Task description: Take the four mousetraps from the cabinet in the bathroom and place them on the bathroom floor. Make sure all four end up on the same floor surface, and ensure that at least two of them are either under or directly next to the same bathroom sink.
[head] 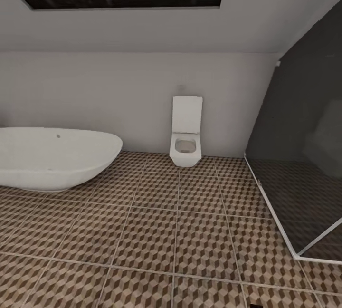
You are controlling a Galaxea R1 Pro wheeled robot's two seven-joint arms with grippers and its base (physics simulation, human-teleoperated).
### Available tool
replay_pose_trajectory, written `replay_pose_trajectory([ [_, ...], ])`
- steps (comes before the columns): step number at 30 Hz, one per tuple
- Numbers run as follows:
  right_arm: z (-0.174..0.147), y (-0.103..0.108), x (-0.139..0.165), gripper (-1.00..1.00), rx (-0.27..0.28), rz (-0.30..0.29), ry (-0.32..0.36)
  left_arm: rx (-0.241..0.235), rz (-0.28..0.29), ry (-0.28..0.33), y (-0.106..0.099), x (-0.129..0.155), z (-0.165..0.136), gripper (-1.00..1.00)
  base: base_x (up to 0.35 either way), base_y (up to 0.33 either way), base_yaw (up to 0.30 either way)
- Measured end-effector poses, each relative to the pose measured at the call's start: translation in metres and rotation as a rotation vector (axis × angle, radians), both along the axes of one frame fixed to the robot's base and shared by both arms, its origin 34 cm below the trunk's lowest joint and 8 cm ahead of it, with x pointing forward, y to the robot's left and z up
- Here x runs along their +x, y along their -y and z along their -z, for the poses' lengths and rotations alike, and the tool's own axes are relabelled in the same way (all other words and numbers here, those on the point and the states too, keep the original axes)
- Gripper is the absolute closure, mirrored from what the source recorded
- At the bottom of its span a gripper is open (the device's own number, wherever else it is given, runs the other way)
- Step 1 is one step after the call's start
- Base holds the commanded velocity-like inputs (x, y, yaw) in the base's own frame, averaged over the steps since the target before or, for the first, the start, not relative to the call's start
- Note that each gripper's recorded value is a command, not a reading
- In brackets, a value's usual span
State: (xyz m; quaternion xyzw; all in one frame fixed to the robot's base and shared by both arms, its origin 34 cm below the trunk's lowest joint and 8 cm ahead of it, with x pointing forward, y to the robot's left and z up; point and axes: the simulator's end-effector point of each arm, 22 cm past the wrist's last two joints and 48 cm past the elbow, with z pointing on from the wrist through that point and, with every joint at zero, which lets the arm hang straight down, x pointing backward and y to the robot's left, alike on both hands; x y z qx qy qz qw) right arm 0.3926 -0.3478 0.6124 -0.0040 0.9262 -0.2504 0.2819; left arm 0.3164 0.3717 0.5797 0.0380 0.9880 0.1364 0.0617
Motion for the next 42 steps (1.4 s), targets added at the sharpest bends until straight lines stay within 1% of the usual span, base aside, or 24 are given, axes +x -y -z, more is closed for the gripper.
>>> replay_pose_trajectory([
  [3,0.001,-0.003,0.000,1.00,0.005,-0.006,0.000,-0.001,0.000,-0.001,0.000,0.000,0.000,1.00,0.000,0.000,0.032],
  [4,0.001,-0.005,0.001,1.00,0.012,-0.010,-0.001,-0.001,0.000,-0.001,0.000,0.000,0.000,1.00,0.000,0.000,0.011],
  [5,0.004,-0.010,0.001,1.00,0.034,-0.025,-0.006,-0.001,0.001,-0.001,0.000,0.000,0.000,1.00,0.000,0.000,0.004],
  [6,0.014,-0.031,0.002,1.00,0.119,-0.097,-0.027,-0.001,0.001,-0.001,0.000,0.000,0.000,1.00,0.000,0.000,0.003],
  [7,0.016,-0.037,0.002,1.00,0.145,-0.114,-0.032,-0.001,0.001,-0.001,0.000,0.000,0.000,1.00,0.000,0.000,0.001],
  [8,0.022,-0.053,0.002,1.00,0.213,-0.170,-0.051,-0.001,0.001,-0.001,0.000,0.000,0.000,1.00,0.000,0.000,0.000],
  [9,0.025,-0.063,0.000,1.00,0.253,-0.197,-0.063,-0.001,0.001,-0.001,0.000,0.000,0.000,1.00,0.000,0.000,0.000],
  [10,0.027,-0.070,-0.001,1.00,0.282,-0.216,-0.073,-0.001,0.001,-0.001,0.000,0.000,0.000,1.00,0.000,0.000,0.000],
  [13,0.030,-0.079,-0.004,1.00,0.317,-0.238,-0.089,-0.001,0.001,-0.001,0.000,0.000,0.000,1.00,0.000,0.000,0.000],
  [17,0.031,-0.083,-0.005,1.00,0.331,-0.248,-0.095,-0.001,0.000,-0.001,0.000,0.000,0.000,1.00,0.000,0.000,0.000],
  [27,0.031,-0.086,-0.005,1.00,0.338,-0.250,-0.093,-0.001,0.001,-0.001,0.001,0.000,0.000,1.00,0.000,0.000,0.000],
  [30,0.031,-0.090,-0.004,1.00,0.343,-0.253,-0.092,-0.001,0.001,-0.001,0.001,0.000,0.000,1.00,0.023,0.000,0.000],
  [42,0.031,-0.094,-0.005,1.00,0.348,-0.251,-0.092,-0.007,0.002,-0.003,0.004,-0.002,0.000,1.00,0.304,0.000,0.000],
])
